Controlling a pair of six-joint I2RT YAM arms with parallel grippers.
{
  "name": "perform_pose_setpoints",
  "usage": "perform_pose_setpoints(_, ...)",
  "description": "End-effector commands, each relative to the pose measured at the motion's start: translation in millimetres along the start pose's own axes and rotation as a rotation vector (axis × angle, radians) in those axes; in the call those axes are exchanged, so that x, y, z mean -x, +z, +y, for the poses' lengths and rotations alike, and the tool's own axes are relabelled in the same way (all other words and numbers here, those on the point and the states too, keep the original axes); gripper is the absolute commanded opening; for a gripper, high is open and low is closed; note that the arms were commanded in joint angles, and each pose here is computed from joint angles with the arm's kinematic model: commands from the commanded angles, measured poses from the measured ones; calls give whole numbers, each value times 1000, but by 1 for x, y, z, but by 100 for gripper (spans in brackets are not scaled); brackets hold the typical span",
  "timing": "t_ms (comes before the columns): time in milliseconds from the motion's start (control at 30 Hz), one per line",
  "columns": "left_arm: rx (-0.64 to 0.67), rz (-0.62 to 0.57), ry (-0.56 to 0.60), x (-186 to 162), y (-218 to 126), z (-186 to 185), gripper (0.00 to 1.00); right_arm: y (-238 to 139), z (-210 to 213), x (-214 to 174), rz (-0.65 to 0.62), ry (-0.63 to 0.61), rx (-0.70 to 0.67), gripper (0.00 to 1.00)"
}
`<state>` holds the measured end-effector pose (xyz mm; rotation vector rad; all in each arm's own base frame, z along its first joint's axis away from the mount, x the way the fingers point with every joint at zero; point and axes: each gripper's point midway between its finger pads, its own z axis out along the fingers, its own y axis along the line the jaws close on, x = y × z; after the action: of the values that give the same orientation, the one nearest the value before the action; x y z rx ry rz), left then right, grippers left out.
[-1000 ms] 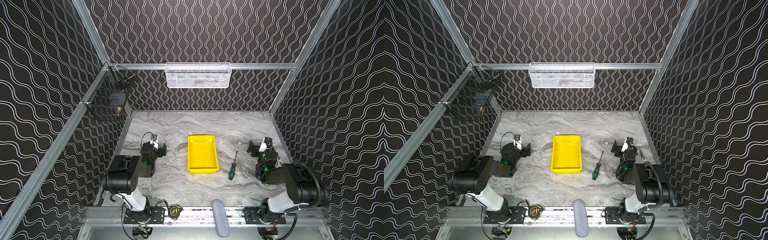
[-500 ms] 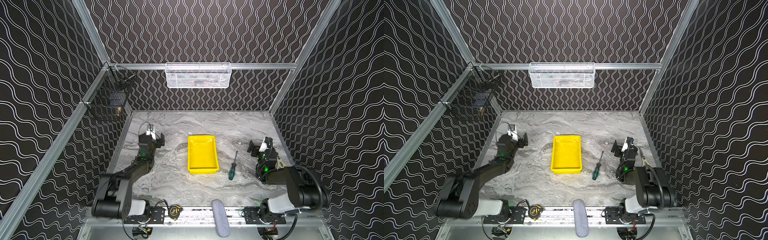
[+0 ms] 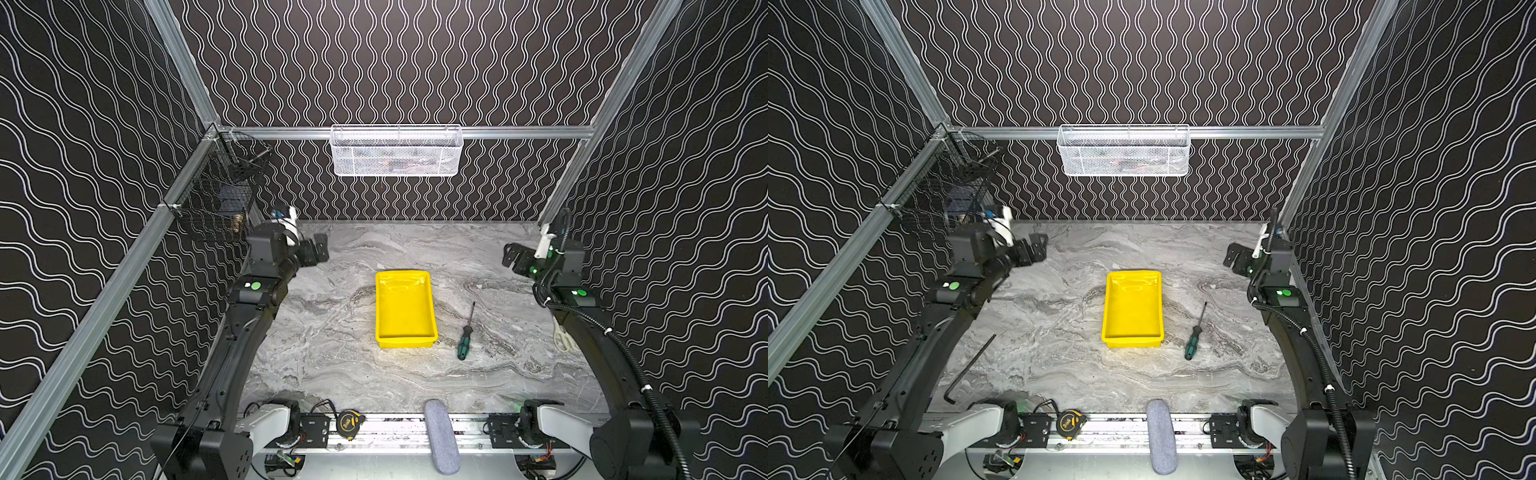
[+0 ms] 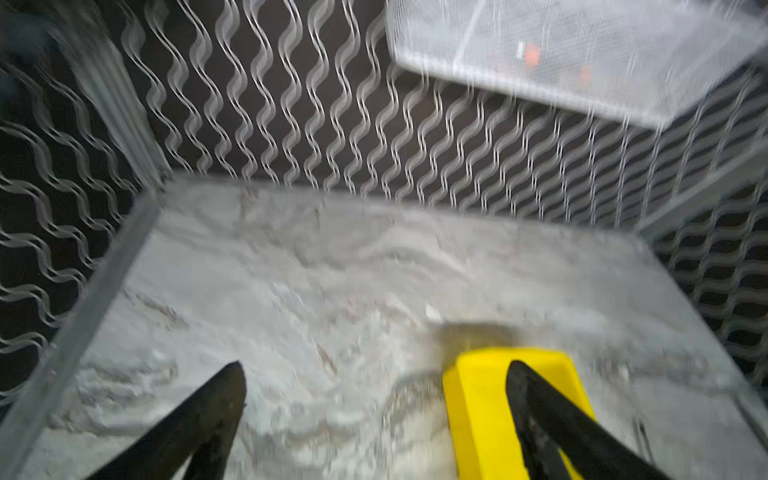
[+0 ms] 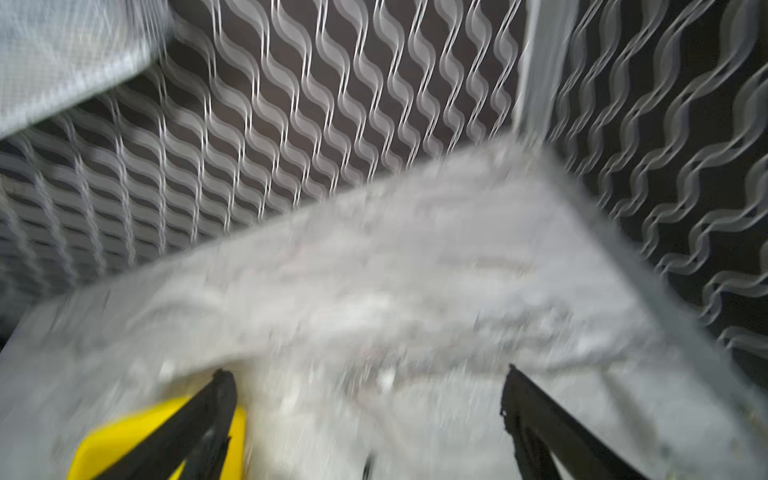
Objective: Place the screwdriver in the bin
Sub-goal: 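Lower the open right gripper over the screwdriver handle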
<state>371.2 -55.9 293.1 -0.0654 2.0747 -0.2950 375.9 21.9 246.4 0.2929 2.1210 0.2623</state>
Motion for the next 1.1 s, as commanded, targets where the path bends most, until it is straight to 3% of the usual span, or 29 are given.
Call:
perform_pose_setpoints(0, -118, 116, 16, -36, 8, -15, 99, -19, 8, -78, 307, 16, -36, 99)
perform_pose_setpoints(200, -89, 117, 11, -49, 6, -8, 99, -33, 13, -162, 511, 57, -63, 98)
perform_pose_setpoints(400, -80, 126, 12, -55, 8, -5, 99, -32, 10, -217, 612, 91, -60, 91)
perform_pose_setpoints(600, -73, 142, 1, -58, 10, -4, 99, -19, 14, -239, 668, 43, -73, 86)
perform_pose_setpoints(900, -35, 130, 14, -56, 8, 3, 99, 0, 19, -254, 710, 3, -77, 62)
perform_pose_setpoints(1067, -33, 140, 12, -58, 10, 3, 99, 6, 18, -261, 717, -17, -89, 58)
